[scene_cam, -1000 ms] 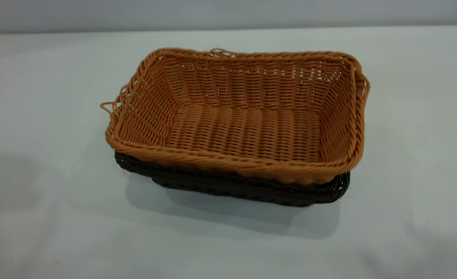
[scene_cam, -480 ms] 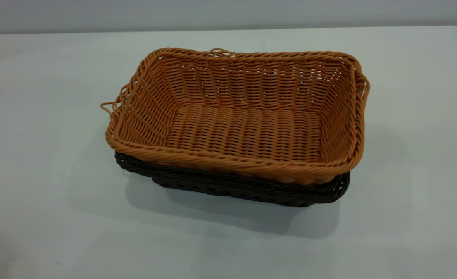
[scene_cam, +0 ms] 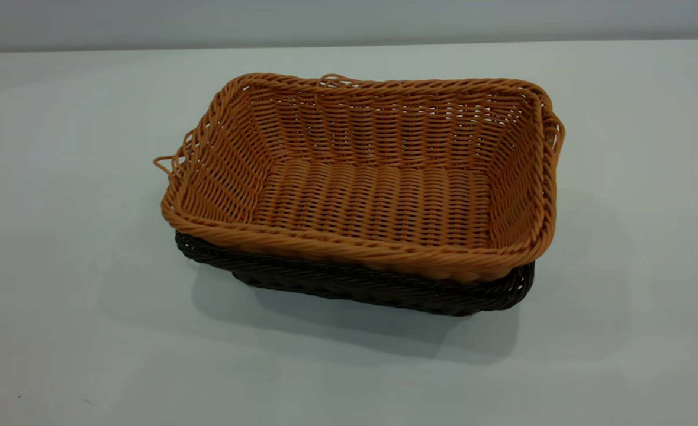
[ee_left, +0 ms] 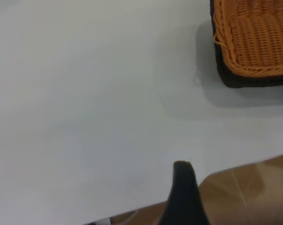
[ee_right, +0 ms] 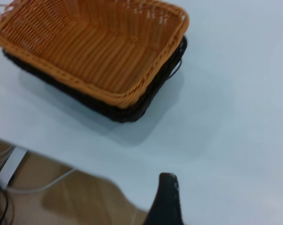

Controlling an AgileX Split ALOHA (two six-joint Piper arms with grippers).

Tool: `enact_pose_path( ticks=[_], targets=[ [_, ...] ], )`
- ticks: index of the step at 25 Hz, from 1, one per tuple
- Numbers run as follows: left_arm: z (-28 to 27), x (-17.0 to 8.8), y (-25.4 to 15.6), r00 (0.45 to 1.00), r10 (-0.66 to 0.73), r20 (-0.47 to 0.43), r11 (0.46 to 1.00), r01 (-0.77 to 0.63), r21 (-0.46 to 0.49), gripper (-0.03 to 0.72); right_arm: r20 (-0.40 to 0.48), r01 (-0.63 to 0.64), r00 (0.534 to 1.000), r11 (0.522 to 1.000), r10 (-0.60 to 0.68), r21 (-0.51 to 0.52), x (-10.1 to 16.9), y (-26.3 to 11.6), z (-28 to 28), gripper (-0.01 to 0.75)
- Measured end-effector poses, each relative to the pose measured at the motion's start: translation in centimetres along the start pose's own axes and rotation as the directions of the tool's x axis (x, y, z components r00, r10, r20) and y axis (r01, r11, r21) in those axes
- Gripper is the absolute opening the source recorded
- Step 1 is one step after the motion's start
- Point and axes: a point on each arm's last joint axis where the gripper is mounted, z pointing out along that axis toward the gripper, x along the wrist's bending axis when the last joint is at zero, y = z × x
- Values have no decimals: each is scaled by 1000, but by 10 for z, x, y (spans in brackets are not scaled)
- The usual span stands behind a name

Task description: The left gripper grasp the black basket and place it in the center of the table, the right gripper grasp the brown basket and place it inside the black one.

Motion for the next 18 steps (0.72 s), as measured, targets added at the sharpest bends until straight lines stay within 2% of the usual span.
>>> enact_pose_path(
  ticks=[4,10,18],
  targets=[
    [0,-3,-27,1000,10,-8,998,-11,-57,510,13,0,1000,999,1,-32,-1,-12,9,584],
    [9,-6,-50,1000,-2,-9,996,1,-89,510,18,3,1000,998,-2,-68,0,-14,7,584],
    [31,-7,-63,1000,-22,7,999,23,-43,510,11,0,1000,997,1,-79,1,-15,6,584]
  ],
)
